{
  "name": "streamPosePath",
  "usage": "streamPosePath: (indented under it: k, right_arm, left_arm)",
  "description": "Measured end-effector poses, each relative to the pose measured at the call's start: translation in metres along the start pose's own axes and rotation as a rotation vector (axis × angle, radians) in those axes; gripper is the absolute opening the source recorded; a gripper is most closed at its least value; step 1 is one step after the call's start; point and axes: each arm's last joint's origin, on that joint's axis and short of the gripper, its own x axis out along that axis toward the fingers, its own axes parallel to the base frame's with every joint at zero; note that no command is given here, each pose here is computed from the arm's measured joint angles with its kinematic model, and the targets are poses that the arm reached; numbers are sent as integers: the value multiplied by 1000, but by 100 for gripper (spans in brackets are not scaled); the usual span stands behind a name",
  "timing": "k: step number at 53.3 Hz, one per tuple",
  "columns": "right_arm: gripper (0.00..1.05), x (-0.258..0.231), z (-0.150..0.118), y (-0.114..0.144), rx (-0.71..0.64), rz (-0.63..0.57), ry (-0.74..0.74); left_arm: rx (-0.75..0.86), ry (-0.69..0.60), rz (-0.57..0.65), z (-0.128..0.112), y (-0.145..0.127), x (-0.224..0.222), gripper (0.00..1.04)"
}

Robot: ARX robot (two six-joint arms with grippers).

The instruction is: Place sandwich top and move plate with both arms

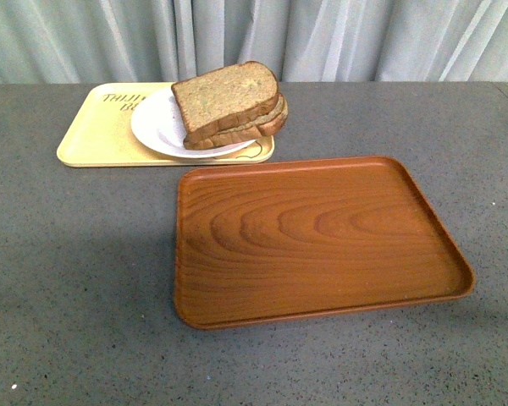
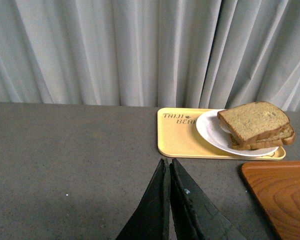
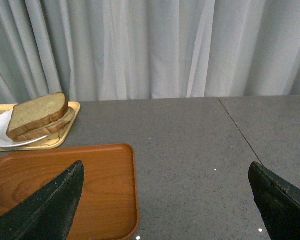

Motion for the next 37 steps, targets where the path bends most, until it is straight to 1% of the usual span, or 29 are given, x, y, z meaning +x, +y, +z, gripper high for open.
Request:
streamPosePath:
  k: [11, 12, 16, 20, 22, 26, 27, 30, 37]
  right_arm:
    - [96, 0, 0, 0, 0, 0, 0]
    - [96, 0, 0, 0, 0, 0, 0]
    - [96, 0, 0, 0, 0, 0, 0]
    - [96, 0, 0, 0, 0, 0, 0]
    - [96, 0, 0, 0, 0, 0, 0]
    - [96, 0, 0, 0, 0, 0, 0]
    - [96, 0, 0, 0, 0, 0, 0]
    - [96, 0, 0, 0, 0, 0, 0]
    - [96, 0, 0, 0, 0, 0, 0]
  left_arm:
    - [0, 0, 0, 0, 0, 0, 2]
    - [-1, 0, -1, 0, 0, 0, 3]
    - [0, 0, 0, 0, 0, 0, 15]
    - [0, -1, 0, 0, 0, 0, 35]
    - [0, -1, 0, 0, 0, 0, 42]
    - [0, -1, 0, 0, 0, 0, 60]
    - [0, -1, 0, 0, 0, 0, 62]
    - [0, -1, 0, 0, 0, 0, 72]
    - [0, -1, 0, 0, 0, 0, 92]
